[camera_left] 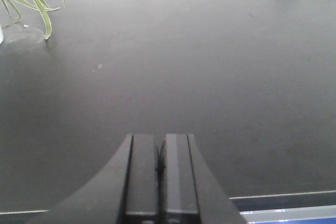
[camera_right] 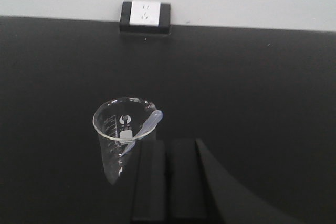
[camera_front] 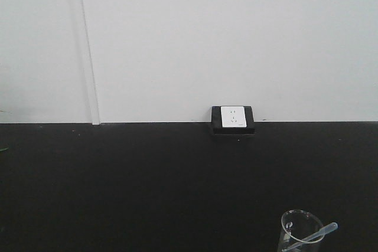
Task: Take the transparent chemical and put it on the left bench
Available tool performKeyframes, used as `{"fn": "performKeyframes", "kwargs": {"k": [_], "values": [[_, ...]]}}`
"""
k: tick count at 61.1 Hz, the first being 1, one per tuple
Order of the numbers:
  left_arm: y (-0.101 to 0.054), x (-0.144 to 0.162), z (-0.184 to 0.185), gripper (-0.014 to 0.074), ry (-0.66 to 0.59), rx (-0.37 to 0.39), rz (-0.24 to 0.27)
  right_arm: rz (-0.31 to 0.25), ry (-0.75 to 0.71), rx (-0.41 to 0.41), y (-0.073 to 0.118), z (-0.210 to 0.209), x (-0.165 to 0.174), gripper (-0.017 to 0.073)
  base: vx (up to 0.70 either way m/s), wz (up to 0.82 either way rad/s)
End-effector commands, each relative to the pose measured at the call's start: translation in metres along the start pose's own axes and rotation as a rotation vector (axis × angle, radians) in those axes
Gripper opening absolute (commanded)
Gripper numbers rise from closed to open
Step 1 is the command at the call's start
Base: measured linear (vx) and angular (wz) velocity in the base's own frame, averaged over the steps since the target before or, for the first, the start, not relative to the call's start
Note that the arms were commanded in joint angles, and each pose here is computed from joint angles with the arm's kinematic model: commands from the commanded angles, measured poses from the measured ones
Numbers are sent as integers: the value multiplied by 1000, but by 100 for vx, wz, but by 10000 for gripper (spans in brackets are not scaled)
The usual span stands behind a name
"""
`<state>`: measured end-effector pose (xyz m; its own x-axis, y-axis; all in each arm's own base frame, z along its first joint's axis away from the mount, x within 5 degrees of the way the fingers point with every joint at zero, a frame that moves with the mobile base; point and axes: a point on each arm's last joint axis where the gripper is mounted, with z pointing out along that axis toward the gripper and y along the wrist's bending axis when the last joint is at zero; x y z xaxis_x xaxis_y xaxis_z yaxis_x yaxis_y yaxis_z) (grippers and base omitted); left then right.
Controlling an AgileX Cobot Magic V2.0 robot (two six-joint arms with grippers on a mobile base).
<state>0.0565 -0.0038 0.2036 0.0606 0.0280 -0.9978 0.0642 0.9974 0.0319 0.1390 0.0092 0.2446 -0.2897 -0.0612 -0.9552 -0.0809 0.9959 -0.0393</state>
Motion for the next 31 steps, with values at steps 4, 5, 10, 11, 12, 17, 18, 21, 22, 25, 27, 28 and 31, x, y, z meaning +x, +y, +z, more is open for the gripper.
{"fn": "performKeyframes", "kwargs": {"k": [4,5,10,11,12,17,18,21,22,25,27,28,31], "values": [[0,-3,-1,-3,-81,-2,-9,18,-138,-33,2,24,-19,153,0,0],[0,-3,-1,-3,-81,-2,-9,29,-136,-34,2,27,-18,169,0,0],[0,-3,-1,-3,-81,-2,-9,85,-122,-40,2,43,-12,284,0,0],[0,-3,-1,-3,-81,-2,-9,96,-126,-41,2,46,-12,305,0,0],[0,-3,-1,-3,-81,-2,-9,103,-124,-42,2,49,-11,327,0,0],[0,-3,-1,-3,-81,-2,-9,127,-123,-52,3,62,-5,442,0,0],[0,-3,-1,-3,-81,-2,-9,130,-136,-56,4,64,-5,461,0,0],[0,-3,-1,-3,-81,-2,-9,151,-153,-64,4,71,-4,512,0,0],[0,-3,-1,-3,-81,-2,-9,157,-163,-68,4,74,-3,533,0,0],[0,-3,-1,-3,-81,-2,-9,178,-177,-77,5,81,-1,571,0,0],[0,-3,-1,-3,-81,-2,-9,187,-187,-81,5,85,-1,584,0,0],[0,-3,-1,-3,-81,-2,-9,190,-187,-82,5,88,0,588,0,0],[0,-3,-1,-3,-81,-2,-9,198,-175,-83,5,95,1,591,0,0]]}}
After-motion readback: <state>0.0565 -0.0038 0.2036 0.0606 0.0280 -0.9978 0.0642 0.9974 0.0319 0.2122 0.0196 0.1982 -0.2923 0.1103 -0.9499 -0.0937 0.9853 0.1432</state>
